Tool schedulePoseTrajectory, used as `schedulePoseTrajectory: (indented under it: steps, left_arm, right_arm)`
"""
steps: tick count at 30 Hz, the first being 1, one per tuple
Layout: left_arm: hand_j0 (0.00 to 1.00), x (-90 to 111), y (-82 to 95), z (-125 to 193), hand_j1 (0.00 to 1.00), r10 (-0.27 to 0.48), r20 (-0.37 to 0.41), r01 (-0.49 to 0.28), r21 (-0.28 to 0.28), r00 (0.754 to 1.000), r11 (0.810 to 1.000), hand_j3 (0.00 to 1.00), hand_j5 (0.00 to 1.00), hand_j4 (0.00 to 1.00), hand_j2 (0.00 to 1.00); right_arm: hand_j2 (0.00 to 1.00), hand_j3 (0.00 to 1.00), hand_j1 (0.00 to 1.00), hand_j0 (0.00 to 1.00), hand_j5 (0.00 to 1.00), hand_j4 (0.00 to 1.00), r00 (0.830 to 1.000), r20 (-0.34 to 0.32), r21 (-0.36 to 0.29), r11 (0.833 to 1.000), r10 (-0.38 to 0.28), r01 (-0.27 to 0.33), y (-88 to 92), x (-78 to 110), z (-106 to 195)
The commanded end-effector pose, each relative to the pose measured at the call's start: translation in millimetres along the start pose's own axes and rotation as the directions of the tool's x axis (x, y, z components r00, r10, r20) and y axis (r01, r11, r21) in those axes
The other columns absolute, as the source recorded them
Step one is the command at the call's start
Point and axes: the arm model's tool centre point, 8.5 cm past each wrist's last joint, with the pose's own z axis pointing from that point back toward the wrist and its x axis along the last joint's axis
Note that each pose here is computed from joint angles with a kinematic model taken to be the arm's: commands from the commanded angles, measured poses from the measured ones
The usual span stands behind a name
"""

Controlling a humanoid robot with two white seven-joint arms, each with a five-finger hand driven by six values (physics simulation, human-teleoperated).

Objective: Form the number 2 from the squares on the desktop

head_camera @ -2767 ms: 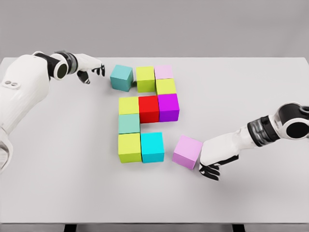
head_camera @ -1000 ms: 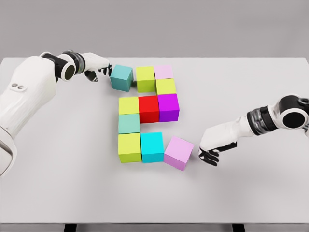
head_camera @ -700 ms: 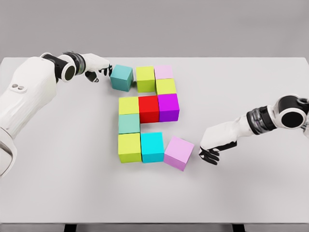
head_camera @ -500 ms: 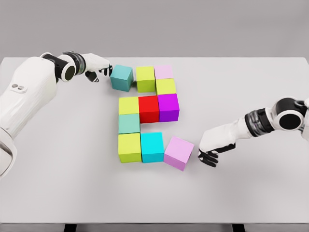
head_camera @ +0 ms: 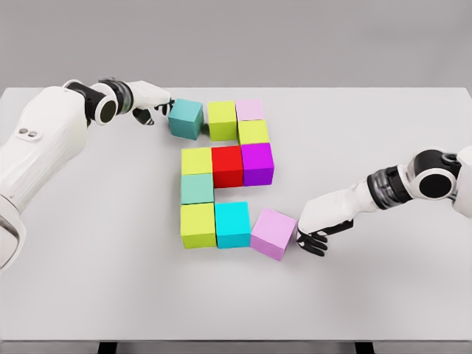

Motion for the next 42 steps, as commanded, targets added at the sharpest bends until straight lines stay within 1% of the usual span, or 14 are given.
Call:
schedulePoseTrajectory:
  steps: [1,7,10,14,19,22,26,29,31,32,34,39,40,42]
  left_arm:
    - [0.65,-0.3,0.4,0.3,0.65,0.000,0.001,0.000,0.002,1.000,1.000,0.65,0.65,0.65,0.65]
    - [0.65,2.2,2.5,0.9,0.65,0.003,0.012,-0.003,0.009,1.000,1.000,0.65,0.65,0.65,0.65]
    - [0.65,6.4,4.1,0.9,0.65,-0.001,0.024,0.001,0.015,1.000,1.000,0.65,0.65,0.65,0.65]
    - [0.65,6.3,4.1,0.9,0.65,0.001,0.023,-0.001,0.015,1.000,1.000,0.65,0.65,0.65,0.65]
    - [0.65,4.0,3.3,1.5,0.65,0.003,0.018,-0.003,0.013,1.000,1.000,0.65,0.65,0.65,0.65]
    - [0.65,-1.9,1.4,3.5,0.65,0.006,0.008,-0.006,0.008,1.000,1.000,0.65,0.65,0.65,0.65]
    - [0.65,-3.1,1.3,5.3,0.65,0.018,0.013,-0.018,-0.013,1.000,1.000,0.65,0.65,0.65,0.65]
    - [0.65,-0.7,2.9,5.9,0.65,0.015,0.020,-0.014,-0.014,1.000,1.000,0.65,0.65,0.65,0.65]
    - [0.65,-6.4,0.1,11.1,0.65,0.021,0.023,-0.020,-0.038,1.000,0.999,0.65,0.65,0.65,0.65]
    - [0.65,-11.8,2.0,16.8,0.65,0.027,0.026,-0.026,-0.030,0.999,0.999,0.65,0.65,0.65,0.65]
    - [0.65,-13.5,1.6,19.2,0.65,0.030,0.028,-0.029,-0.031,0.999,0.999,0.65,0.65,0.65,0.65]
    - [0.65,-13.6,2.5,19.9,0.65,0.028,0.029,-0.027,-0.031,0.999,0.999,0.65,0.65,0.65,0.65]
    - [0.65,-10.5,3.3,19.9,0.65,0.023,0.037,-0.022,-0.032,0.999,0.999,0.65,0.65,0.65,0.65]
    - [0.65,-8.2,3.9,19.9,0.65,0.020,0.042,-0.019,-0.029,0.999,0.999,0.65,0.65,0.65,0.65]
  right_arm:
    - [0.13,0.13,0.13,0.13,0.13,0.13,1.000,0.003,-0.004,1.000,-0.003,0.003,-0.5,1.0,0.1]
    - [0.13,0.13,0.13,0.13,0.13,0.13,1.000,0.024,-0.004,1.000,0.010,-0.010,-2.4,8.1,-2.6]
    - [0.13,0.13,0.13,0.13,0.13,0.13,1.000,0.027,-0.004,1.000,0.012,-0.012,-2.9,8.8,-3.3]
    - [0.13,0.13,0.13,0.13,0.13,0.13,1.000,0.028,-0.006,1.000,0.013,-0.013,-4.4,8.7,-4.2]
    - [0.13,0.13,0.13,0.13,0.13,0.13,1.000,0.017,-0.007,1.000,0.010,-0.010,-5.1,5.7,-1.4]
    - [0.13,0.13,0.13,0.13,0.13,0.13,1.000,0.009,-0.009,1.000,0.013,-0.012,-7.0,4.2,0.7]
    - [0.13,0.13,0.13,0.13,0.13,0.13,1.000,0.007,-0.010,1.000,0.014,-0.014,-8.1,3.6,1.7]
    - [0.13,0.13,0.13,0.13,0.13,0.13,1.000,0.004,-0.011,1.000,0.014,-0.014,-8.6,3.2,2.3]
    - [0.13,0.13,0.13,0.13,0.13,0.13,1.000,0.004,-0.011,1.000,0.014,-0.014,-8.6,3.2,2.3]
    - [0.13,0.13,0.13,0.13,0.13,0.13,1.000,0.002,-0.011,1.000,0.013,-0.013,-8.3,2.3,2.7]
    - [0.13,0.13,0.13,0.13,0.13,0.13,1.000,-0.004,-0.011,1.000,0.008,-0.008,-7.7,0.2,3.7]
    - [0.13,0.13,0.13,0.13,0.13,0.13,1.000,-0.006,-0.013,1.000,0.006,-0.006,-8.0,-0.6,4.3]
    - [0.13,0.13,0.13,0.13,0.13,0.13,1.000,-0.006,-0.015,1.000,0.008,-0.008,-8.8,-0.4,4.0]
    - [0.13,0.13,0.13,0.13,0.13,0.13,1.000,-0.003,-0.040,0.999,0.012,-0.012,-14.9,0.4,4.6]
